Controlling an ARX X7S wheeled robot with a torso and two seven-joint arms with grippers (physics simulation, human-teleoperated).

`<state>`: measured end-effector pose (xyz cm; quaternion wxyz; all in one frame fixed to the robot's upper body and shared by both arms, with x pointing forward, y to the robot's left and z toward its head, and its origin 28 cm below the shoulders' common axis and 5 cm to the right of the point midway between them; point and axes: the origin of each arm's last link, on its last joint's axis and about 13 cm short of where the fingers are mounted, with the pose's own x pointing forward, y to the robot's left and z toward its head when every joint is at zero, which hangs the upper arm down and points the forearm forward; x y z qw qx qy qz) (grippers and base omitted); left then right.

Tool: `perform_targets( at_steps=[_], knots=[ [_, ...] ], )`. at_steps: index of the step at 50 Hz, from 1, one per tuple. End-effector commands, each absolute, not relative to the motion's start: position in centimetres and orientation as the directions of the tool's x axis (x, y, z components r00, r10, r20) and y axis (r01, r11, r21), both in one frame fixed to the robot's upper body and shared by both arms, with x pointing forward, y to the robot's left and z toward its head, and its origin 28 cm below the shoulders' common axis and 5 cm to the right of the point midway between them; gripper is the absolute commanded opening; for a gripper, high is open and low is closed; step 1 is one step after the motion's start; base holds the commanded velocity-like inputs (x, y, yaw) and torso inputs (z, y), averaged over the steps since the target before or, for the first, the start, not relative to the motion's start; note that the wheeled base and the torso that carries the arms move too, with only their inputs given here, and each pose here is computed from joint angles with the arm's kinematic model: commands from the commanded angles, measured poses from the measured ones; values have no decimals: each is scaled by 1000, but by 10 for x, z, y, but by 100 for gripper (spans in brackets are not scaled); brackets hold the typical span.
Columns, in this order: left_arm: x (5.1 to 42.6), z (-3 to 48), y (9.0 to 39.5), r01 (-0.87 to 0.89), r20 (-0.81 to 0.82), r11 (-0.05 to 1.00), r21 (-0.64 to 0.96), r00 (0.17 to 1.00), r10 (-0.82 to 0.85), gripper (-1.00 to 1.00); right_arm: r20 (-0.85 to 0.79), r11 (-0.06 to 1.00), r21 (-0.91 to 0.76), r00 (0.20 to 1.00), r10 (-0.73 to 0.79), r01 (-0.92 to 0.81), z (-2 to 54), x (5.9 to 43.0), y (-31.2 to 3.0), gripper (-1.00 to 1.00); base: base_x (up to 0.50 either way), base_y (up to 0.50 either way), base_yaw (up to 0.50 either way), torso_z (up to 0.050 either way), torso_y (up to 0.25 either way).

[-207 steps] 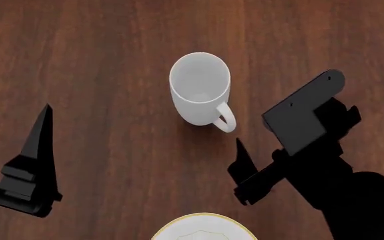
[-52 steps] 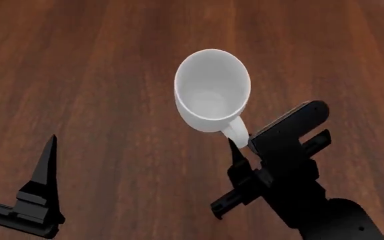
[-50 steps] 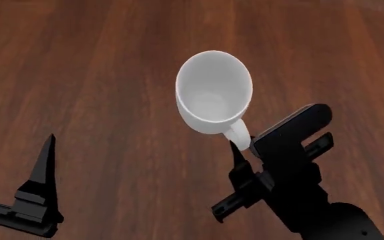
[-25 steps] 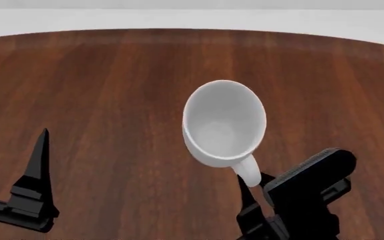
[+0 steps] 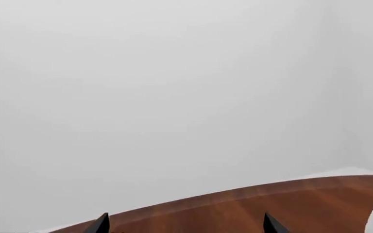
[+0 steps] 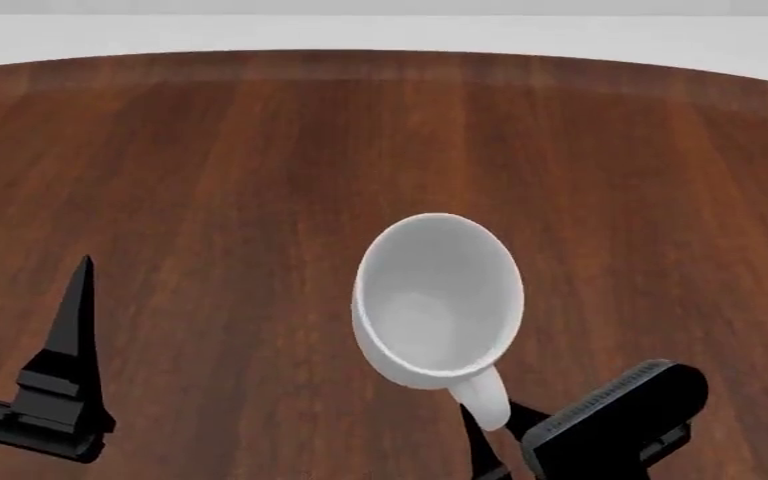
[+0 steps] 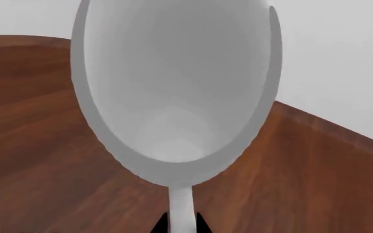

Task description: Put the white mug on the plate.

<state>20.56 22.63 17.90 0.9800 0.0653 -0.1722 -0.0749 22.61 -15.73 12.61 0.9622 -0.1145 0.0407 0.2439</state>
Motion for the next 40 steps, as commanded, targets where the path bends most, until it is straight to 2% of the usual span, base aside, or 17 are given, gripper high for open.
perform_targets(
  at_steps=[1,14,23,30,40],
  knots=[
    [207,178,227,118,328,982,146,931,-161,100,-122,861,-190,882,456,-472,123,211,-157,-100,0,0,0,0,0],
    [209,174,227,120,320,983,142,934,-160,100,-192,850,-198,870,455,-488,124,177,-154,-100,0,0,0,0,0],
    [209,172,226,127,316,982,139,934,-166,100,-248,837,-216,857,451,-503,134,166,-153,-100,0,0,0,0,0],
    [209,172,228,129,314,982,139,934,-168,100,-199,852,-109,851,486,-512,141,159,-151,-100,0,0,0,0,0],
    [211,170,226,137,311,981,136,934,-174,100,-271,835,-160,836,476,-527,157,145,-153,-100,0,0,0,0,0]
  ],
)
